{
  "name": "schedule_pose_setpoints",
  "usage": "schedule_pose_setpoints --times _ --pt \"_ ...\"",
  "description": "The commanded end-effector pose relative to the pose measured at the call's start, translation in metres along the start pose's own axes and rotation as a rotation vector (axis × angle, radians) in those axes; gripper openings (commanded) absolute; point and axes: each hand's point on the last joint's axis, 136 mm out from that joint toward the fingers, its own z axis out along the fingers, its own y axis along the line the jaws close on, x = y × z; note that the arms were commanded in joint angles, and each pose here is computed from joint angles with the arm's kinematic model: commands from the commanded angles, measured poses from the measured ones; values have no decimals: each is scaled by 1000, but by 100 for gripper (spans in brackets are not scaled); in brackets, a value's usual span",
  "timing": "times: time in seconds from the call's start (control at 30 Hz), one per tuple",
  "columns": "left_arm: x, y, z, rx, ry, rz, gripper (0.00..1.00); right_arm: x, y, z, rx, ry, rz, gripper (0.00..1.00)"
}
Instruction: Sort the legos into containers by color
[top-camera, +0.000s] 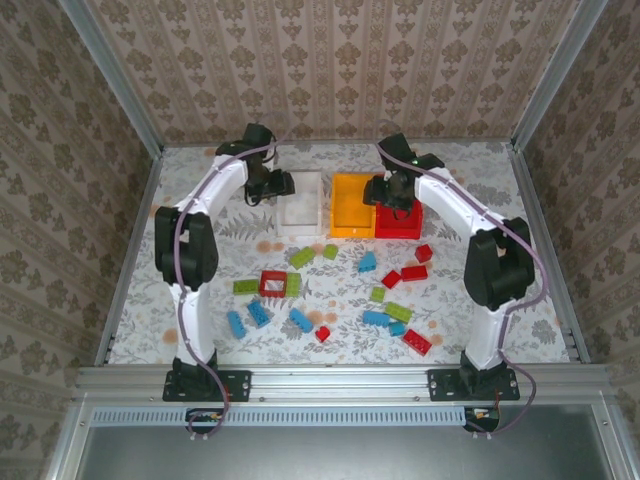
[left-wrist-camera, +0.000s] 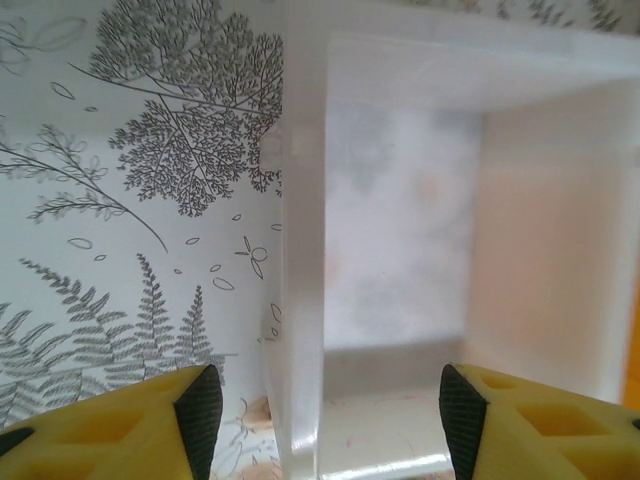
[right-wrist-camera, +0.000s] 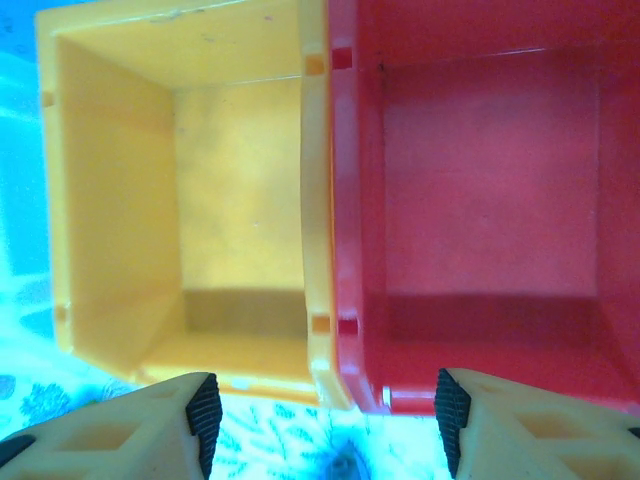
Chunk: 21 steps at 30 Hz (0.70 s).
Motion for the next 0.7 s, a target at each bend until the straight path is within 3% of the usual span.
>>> schedule_pose_setpoints --times 0.0,0.27,0.43,0.67 --pt "-6 -9 -39 26 -92 -30 64 21 -4 -18 17 13 -44 64" --pt "36 -27 -81 106 -135 2 64 93 4 -34 0 97 -140 71" --pt "91 -42 -99 181 -127 60 64 136 17 -25 -28 155 -178 75" --pt "172 -43 -109 231 -101 97 65 163 11 0 -6 229 -224 84"
